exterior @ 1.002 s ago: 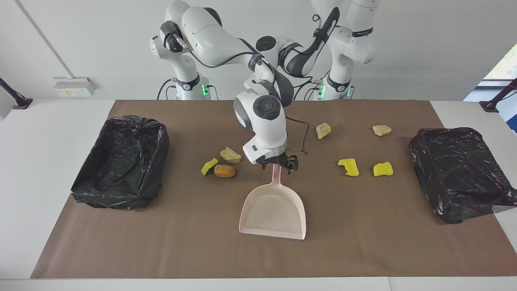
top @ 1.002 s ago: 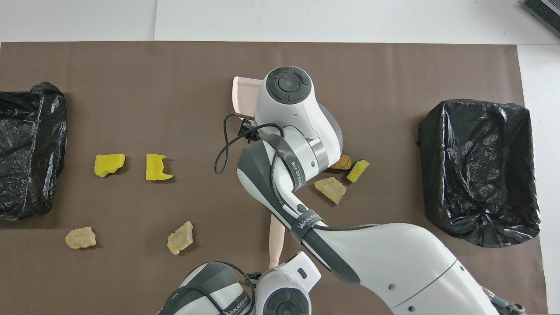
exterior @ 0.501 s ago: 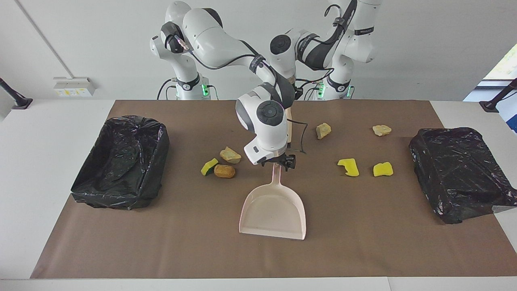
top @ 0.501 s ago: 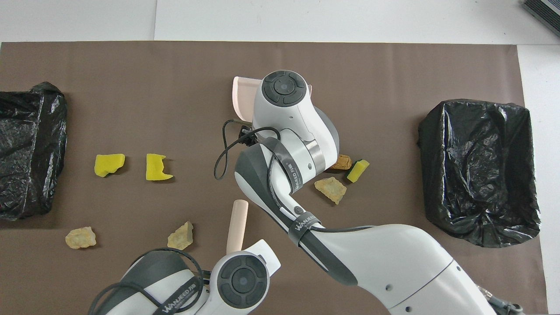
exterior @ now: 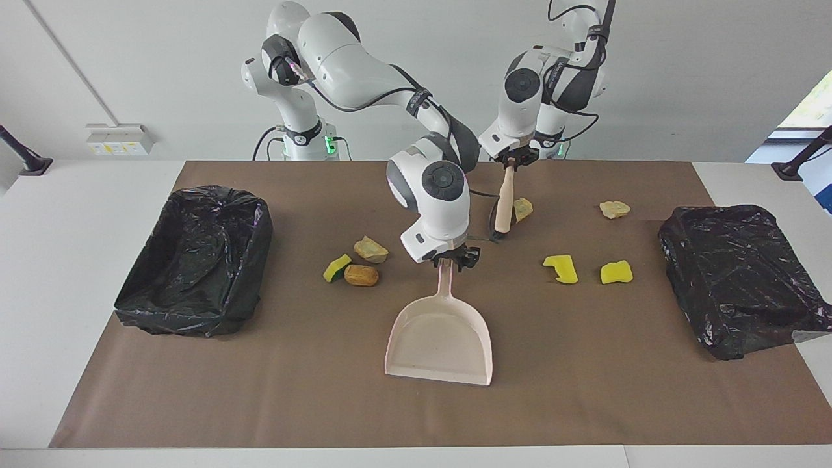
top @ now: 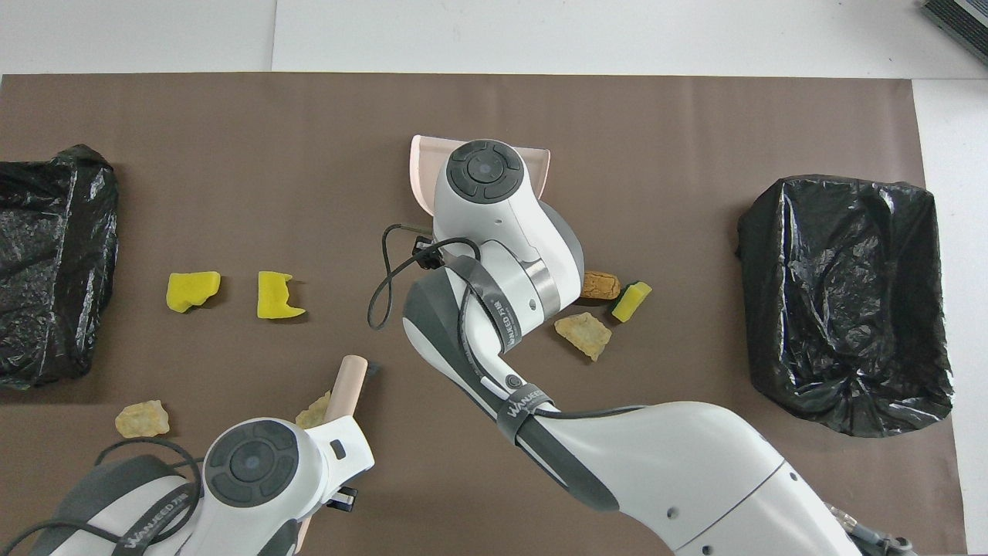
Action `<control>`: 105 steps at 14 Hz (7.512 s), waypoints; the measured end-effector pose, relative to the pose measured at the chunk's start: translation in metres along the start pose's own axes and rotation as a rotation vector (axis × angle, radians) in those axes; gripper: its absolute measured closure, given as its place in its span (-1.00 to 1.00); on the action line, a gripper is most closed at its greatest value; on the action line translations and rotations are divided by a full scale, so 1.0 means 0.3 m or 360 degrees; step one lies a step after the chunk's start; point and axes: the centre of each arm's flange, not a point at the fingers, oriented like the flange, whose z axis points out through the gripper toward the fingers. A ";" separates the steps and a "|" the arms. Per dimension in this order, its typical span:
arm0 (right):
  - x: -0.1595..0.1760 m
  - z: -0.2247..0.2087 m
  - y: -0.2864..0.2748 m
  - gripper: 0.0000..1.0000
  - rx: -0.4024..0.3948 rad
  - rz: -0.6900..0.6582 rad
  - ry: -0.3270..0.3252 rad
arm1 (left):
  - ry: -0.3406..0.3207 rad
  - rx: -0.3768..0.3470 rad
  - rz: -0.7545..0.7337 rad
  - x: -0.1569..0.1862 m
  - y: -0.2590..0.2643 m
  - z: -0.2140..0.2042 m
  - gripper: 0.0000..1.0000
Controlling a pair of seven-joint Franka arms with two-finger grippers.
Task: Sweep and dump trash in bin
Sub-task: 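Lift the dustpan with the right gripper while the left gripper lifts the brush, then sweep the yellow sponges and debris toward the dustpan with the left gripper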
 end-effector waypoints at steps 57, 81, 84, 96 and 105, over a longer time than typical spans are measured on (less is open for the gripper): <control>-0.267 -0.068 0.469 0.35 -0.0366 -0.2573 -0.0169 | 0.0150 0.0108 -0.0238 0.405 -0.600 -0.281 0.49; -0.302 0.012 0.458 0.35 -0.0414 -0.2587 -0.0187 | -0.0045 0.0158 0.0791 0.485 -0.678 -0.148 0.49; -0.302 0.012 0.457 0.35 -0.0414 -0.2583 -0.0186 | -0.0076 0.0186 0.0679 0.392 -0.616 -0.201 0.49; -0.301 0.009 0.456 0.35 -0.0414 -0.2582 -0.0182 | 0.0145 0.0120 -0.0520 0.245 -0.977 -0.143 0.49; -0.301 0.009 0.455 0.35 -0.0414 -0.2582 -0.0182 | 0.0172 0.0119 -0.0599 0.433 -0.553 -0.031 0.49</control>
